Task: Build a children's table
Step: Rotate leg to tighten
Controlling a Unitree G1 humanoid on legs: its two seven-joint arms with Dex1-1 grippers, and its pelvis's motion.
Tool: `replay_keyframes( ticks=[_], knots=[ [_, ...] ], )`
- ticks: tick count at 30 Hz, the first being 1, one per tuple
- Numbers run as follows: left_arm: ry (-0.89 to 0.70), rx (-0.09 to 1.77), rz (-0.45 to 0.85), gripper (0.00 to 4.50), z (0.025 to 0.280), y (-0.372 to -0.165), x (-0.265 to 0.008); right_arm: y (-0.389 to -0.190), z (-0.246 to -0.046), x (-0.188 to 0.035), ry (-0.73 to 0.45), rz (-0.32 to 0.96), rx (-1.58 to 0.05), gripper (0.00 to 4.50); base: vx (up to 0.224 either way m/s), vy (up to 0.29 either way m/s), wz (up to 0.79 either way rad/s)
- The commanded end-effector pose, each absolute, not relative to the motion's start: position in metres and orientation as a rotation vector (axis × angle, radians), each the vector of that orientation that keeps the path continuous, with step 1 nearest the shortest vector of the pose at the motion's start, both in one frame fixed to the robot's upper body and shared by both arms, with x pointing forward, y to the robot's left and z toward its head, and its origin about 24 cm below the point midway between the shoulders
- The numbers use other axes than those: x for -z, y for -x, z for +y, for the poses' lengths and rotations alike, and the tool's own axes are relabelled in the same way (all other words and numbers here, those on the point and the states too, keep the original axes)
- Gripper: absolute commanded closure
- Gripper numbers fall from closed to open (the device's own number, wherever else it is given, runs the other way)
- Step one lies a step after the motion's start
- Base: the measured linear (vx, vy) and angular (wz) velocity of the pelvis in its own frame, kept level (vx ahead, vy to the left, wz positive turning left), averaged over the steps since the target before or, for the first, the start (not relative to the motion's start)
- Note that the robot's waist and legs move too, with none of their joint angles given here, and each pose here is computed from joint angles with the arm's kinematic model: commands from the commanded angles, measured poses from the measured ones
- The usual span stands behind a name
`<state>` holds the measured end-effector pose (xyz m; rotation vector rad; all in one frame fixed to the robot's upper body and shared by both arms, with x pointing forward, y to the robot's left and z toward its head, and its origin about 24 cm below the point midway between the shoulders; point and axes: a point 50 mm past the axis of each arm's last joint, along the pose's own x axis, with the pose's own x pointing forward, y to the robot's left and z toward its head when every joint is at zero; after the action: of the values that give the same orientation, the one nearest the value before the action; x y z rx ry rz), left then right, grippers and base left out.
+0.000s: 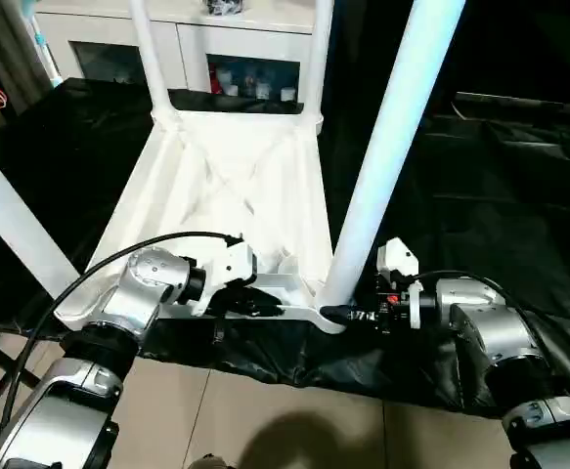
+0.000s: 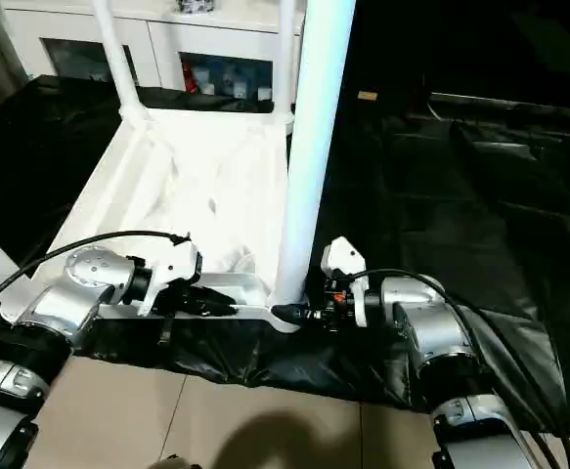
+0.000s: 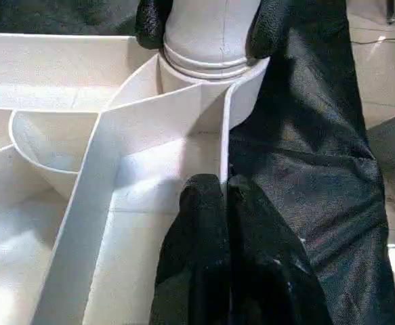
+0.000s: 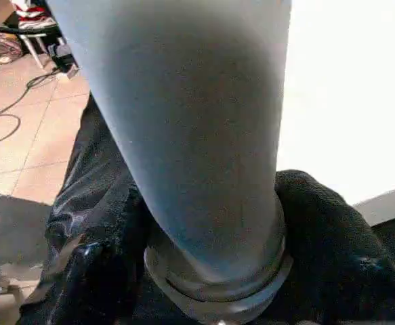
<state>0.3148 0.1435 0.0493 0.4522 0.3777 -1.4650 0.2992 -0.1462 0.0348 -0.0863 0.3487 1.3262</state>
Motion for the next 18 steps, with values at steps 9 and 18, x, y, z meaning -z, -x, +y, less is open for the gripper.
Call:
replay_keyframes(
  ticks=[9, 18],
  knots=[
    [-0.459, 1.335, 0.323, 4.5, 0.133, -0.329, -0.058, -0.286, -0.114, -0.02, 0.024, 0.346, -1.381, 1.94, 0.0, 0.0, 0.0],
    [-0.387, 1.196, 0.248, 4.5, 0.083, -0.333, -0.055, -0.321, -0.089, -0.013, -0.125, 0.298, -0.824, 1.94, 0.0, 0.0, 0.0]
  ],
)
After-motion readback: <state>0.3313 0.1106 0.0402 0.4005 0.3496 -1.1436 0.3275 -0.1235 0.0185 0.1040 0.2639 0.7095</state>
